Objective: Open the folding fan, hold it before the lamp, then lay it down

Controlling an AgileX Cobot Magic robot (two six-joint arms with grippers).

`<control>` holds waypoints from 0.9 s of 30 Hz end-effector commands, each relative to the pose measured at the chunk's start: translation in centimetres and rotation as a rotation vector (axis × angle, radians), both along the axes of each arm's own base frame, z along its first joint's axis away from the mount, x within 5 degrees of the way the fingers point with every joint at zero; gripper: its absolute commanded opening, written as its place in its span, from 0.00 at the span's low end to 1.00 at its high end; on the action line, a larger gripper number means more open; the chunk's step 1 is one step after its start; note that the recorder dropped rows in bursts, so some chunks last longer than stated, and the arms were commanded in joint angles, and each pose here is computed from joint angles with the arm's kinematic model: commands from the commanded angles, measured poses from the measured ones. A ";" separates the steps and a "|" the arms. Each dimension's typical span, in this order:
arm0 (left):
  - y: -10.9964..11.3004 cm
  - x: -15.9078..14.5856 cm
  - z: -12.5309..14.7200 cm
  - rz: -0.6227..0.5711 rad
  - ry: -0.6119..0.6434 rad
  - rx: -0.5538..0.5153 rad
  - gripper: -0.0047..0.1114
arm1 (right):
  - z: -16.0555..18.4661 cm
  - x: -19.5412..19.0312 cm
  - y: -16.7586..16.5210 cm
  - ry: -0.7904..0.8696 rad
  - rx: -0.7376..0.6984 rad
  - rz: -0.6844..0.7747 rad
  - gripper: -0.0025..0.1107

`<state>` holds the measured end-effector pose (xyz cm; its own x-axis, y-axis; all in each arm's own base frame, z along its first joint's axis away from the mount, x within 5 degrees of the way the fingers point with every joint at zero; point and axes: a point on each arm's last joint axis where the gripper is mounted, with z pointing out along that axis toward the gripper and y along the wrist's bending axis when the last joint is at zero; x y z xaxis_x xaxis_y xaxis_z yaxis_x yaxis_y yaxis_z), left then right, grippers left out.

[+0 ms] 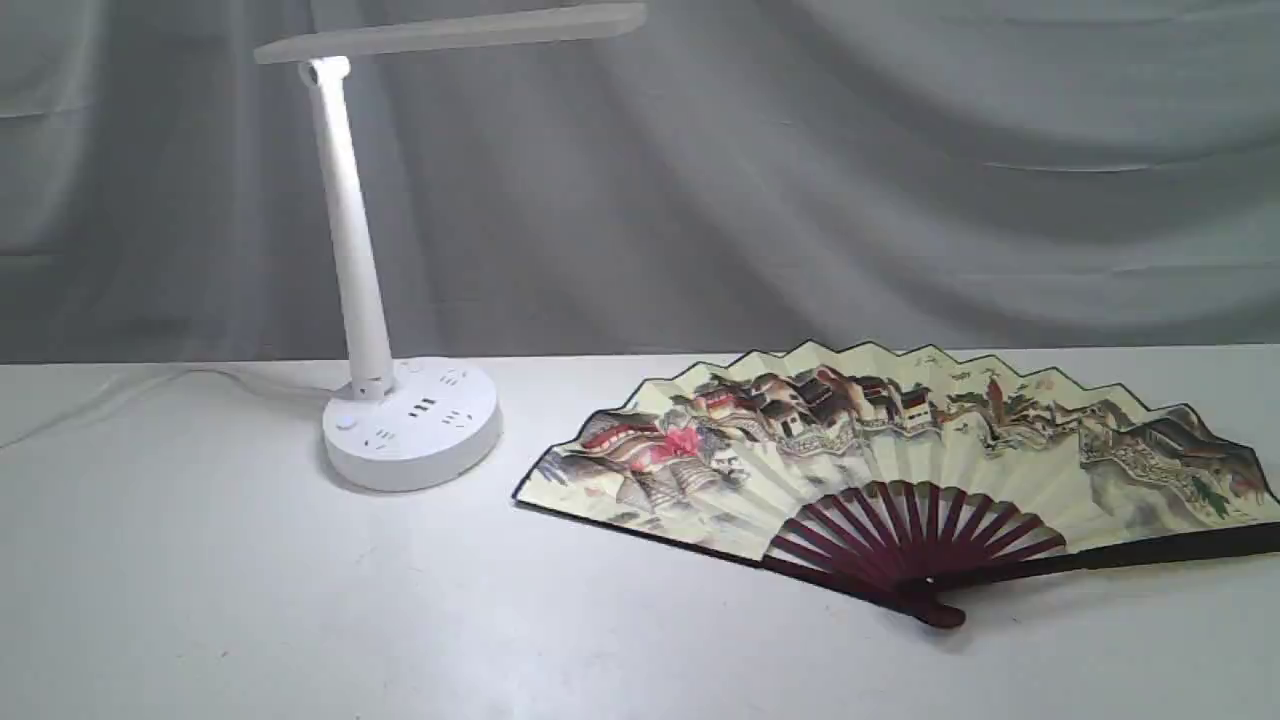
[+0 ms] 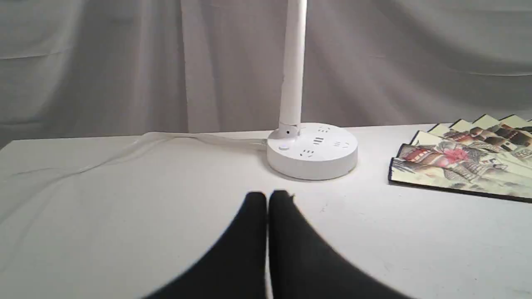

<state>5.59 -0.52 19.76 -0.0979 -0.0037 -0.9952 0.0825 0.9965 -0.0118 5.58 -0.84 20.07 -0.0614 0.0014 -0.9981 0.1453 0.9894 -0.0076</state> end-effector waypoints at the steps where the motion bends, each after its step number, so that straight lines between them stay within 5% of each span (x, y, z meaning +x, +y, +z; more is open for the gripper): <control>1: 0.0 0.0 -0.1 0.002 -0.001 -0.007 0.04 | -0.1 0.0 0.0 0.005 -0.015 -0.001 0.02; 27: 0.0 0.0 -0.1 0.002 -0.001 -0.005 0.04 | -0.1 0.0 0.0 0.004 -0.011 -0.001 0.02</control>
